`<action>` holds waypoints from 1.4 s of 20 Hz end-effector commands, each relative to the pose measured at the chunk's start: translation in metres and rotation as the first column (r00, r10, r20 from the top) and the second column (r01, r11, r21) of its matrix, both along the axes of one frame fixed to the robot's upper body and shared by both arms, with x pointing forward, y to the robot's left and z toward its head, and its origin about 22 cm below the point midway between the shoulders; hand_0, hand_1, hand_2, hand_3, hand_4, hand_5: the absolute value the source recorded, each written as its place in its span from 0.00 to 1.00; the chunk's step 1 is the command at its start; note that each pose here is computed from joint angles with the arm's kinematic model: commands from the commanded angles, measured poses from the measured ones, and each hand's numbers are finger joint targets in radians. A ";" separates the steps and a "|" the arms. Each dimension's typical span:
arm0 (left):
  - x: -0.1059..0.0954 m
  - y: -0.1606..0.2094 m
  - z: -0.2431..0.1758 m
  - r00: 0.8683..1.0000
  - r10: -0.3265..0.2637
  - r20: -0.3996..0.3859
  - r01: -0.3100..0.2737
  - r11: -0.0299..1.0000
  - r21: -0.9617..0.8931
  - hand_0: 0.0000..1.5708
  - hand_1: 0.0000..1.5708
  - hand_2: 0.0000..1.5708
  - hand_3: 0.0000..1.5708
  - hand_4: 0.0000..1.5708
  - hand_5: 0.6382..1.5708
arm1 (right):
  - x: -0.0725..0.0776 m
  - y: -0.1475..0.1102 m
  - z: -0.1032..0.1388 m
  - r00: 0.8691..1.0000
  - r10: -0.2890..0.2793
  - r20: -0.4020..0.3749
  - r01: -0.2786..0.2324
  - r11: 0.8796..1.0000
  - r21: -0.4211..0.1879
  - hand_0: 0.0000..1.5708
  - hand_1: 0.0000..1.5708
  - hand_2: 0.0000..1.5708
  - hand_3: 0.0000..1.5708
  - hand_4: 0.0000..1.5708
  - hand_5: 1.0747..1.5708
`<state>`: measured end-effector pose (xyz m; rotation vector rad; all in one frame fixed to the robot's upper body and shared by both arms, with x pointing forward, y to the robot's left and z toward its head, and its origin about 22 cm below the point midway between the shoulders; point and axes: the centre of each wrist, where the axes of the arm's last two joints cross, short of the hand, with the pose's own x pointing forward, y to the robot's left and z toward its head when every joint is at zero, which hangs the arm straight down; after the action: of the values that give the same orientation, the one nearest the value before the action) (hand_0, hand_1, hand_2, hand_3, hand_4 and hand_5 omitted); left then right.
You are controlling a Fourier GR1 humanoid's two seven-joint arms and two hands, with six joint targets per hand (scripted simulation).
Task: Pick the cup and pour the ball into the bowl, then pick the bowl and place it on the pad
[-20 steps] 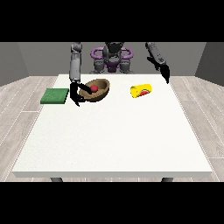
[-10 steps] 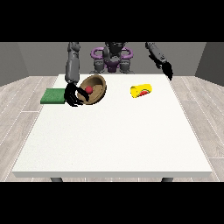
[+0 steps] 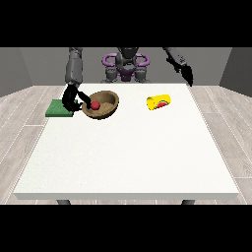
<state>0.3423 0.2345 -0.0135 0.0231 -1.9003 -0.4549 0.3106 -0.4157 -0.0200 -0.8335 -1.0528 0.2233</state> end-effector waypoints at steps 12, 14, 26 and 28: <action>-0.044 0.089 -0.051 0.959 0.280 -0.039 -0.282 0.959 -0.027 0.00 0.00 0.00 0.00 0.00 0.09 | 0.036 -0.035 0.141 0.953 0.236 -0.188 -0.286 0.904 -0.319 1.00 1.00 1.00 0.94 1.00 0.93; -0.039 0.126 -0.032 0.944 0.329 -0.025 -0.330 0.943 -0.048 0.00 0.00 0.00 0.00 0.00 0.04 | 0.039 -0.029 0.144 0.956 0.245 -0.162 -0.286 0.900 -0.328 1.00 1.00 1.00 0.94 1.00 0.93; -0.040 0.195 0.035 0.908 0.330 0.259 -0.286 0.939 -0.193 0.00 0.00 0.00 0.00 0.56 0.57 | 0.001 -0.094 0.107 0.982 0.073 0.173 -0.026 0.965 -0.260 1.00 1.00 1.00 1.00 0.84 0.96; -0.048 0.193 0.028 0.907 0.329 0.263 -0.279 0.937 -0.208 0.00 0.00 0.00 0.00 0.57 0.58 | 0.000 -0.088 0.087 0.980 0.039 0.196 0.004 0.977 -0.214 1.00 1.00 1.00 1.00 0.84 0.97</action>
<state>0.3033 0.4185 0.0080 0.2993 -2.1268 -0.0958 0.3203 -0.4994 0.0919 -1.0694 -1.2050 0.3798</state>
